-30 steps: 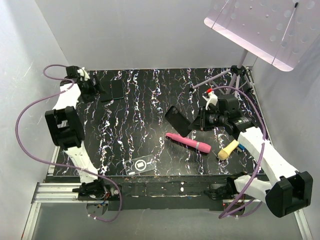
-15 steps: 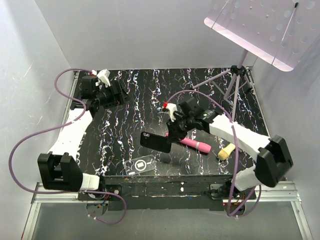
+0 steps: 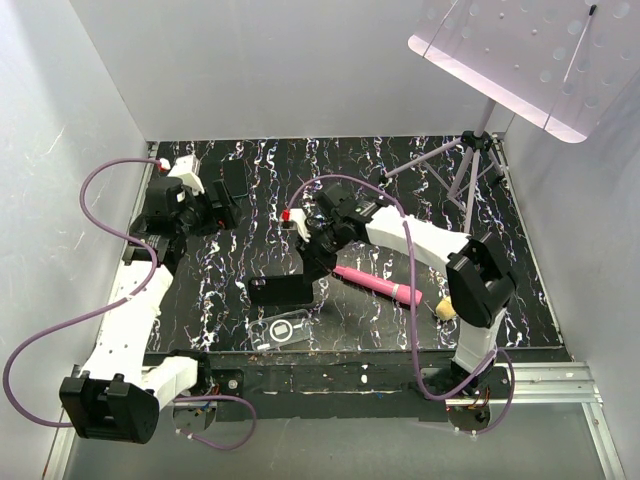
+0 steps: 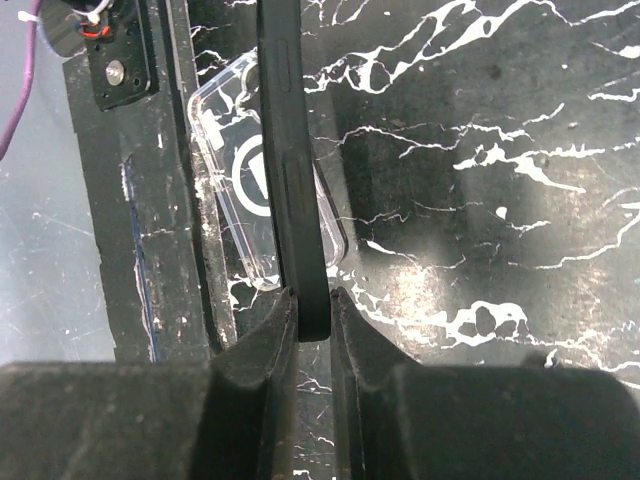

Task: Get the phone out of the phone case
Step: Place the phone case at the center of the board.

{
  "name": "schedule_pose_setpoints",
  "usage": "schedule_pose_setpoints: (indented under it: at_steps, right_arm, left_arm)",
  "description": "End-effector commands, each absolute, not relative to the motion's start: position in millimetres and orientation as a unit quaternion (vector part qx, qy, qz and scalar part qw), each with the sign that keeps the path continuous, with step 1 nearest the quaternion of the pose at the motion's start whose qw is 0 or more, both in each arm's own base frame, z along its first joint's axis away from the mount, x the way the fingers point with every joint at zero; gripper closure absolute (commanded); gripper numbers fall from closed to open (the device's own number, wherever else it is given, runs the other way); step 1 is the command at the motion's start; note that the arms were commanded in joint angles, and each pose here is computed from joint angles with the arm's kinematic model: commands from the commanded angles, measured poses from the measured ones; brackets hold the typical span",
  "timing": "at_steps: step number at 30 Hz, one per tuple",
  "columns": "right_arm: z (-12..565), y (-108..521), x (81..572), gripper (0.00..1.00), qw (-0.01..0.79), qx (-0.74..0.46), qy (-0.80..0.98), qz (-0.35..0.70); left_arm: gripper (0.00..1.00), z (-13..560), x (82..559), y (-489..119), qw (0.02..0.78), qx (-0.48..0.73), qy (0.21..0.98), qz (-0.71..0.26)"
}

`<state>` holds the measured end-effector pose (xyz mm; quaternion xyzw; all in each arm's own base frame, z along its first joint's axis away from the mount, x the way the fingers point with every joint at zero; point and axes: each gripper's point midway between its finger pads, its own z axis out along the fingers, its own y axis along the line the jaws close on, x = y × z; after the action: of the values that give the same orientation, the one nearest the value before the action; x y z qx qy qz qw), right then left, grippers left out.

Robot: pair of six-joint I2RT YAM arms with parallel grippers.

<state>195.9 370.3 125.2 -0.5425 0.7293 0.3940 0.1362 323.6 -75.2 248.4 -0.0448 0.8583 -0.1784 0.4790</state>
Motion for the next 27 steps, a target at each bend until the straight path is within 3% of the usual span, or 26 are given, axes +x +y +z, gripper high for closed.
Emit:
schedule_pose_setpoints:
  at_steps: [1,5,27]
  right_arm:
    - [140.9,382.0,187.6,0.99,0.118,-0.575,0.683,0.435]
    - [126.4,382.1,185.2,0.99,0.074,-0.581,0.683,0.436]
    - [76.4,408.8,216.4,0.87,0.063,-0.570,0.713,0.403]
  left_arm:
    - [0.12,229.9,312.8,-70.1,0.462,-0.048,0.870,-0.163]
    - [0.12,227.7,309.7,-79.7,0.452,-0.050,0.870,-0.191]
    - [0.11,218.1,299.0,-94.7,0.432,-0.048,0.869,-0.236]
